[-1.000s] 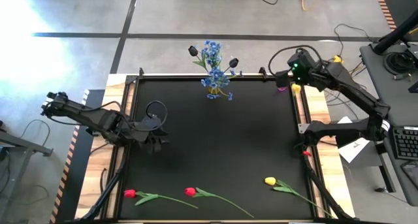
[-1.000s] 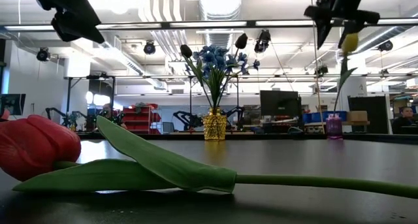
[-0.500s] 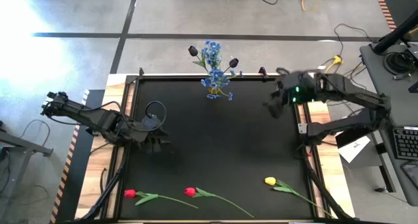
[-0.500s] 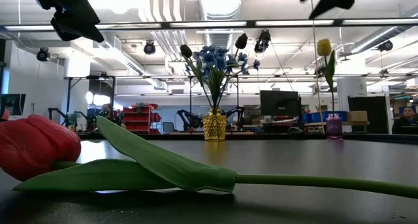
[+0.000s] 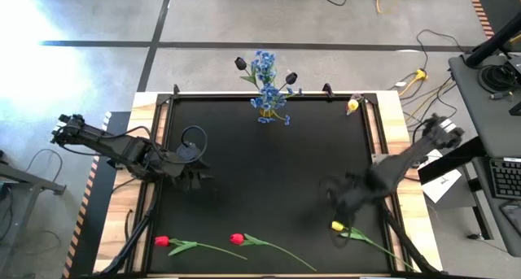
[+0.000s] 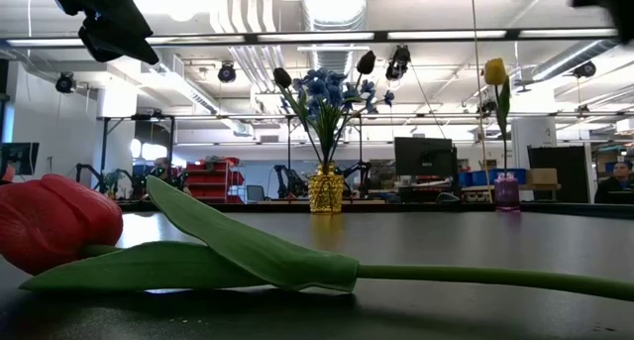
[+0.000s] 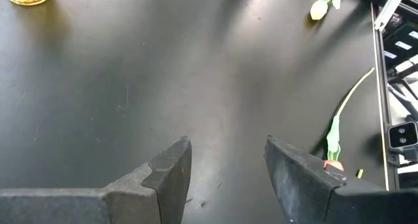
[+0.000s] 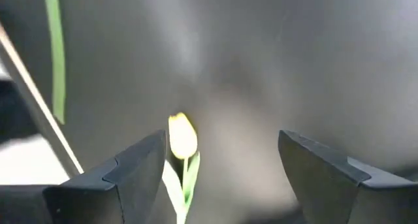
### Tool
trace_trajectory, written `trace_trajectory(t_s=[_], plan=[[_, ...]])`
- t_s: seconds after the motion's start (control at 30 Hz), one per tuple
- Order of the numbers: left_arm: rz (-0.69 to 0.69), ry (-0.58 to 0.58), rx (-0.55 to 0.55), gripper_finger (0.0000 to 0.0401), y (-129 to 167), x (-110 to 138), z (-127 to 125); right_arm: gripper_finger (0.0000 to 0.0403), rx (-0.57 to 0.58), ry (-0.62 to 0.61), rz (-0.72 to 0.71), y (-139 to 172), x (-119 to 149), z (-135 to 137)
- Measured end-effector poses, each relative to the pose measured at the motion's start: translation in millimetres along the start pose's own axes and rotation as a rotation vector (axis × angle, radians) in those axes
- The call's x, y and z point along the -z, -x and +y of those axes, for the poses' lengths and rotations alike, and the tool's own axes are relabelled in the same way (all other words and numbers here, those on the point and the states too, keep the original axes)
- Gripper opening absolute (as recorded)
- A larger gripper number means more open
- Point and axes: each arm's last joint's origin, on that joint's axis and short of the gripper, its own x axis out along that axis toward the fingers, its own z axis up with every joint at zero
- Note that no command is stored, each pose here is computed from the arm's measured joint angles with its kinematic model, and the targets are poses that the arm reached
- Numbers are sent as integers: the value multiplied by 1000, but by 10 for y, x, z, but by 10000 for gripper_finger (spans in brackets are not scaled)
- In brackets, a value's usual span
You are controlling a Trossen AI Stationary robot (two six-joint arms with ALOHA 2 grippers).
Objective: Sort flowers into vase by color
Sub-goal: Put the yellow flower into the pink vase
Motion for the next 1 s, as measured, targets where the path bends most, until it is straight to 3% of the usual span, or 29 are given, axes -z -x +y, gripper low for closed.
trace_trajectory(t_s=[0.17,0.4,0.77,1.0], plan=[[0,-3,0,182,0,0,0,274,32,1,214,-565,234,270],[1,2,8,182,4,8,-14,232,-35,-55,290,-1083,413,295],[7,-2,22,182,9,28,-44,192,-8,-56,311,-1415,531,94],[7,-2,23,182,9,29,-46,104,-32,-54,297,-1501,550,61]])
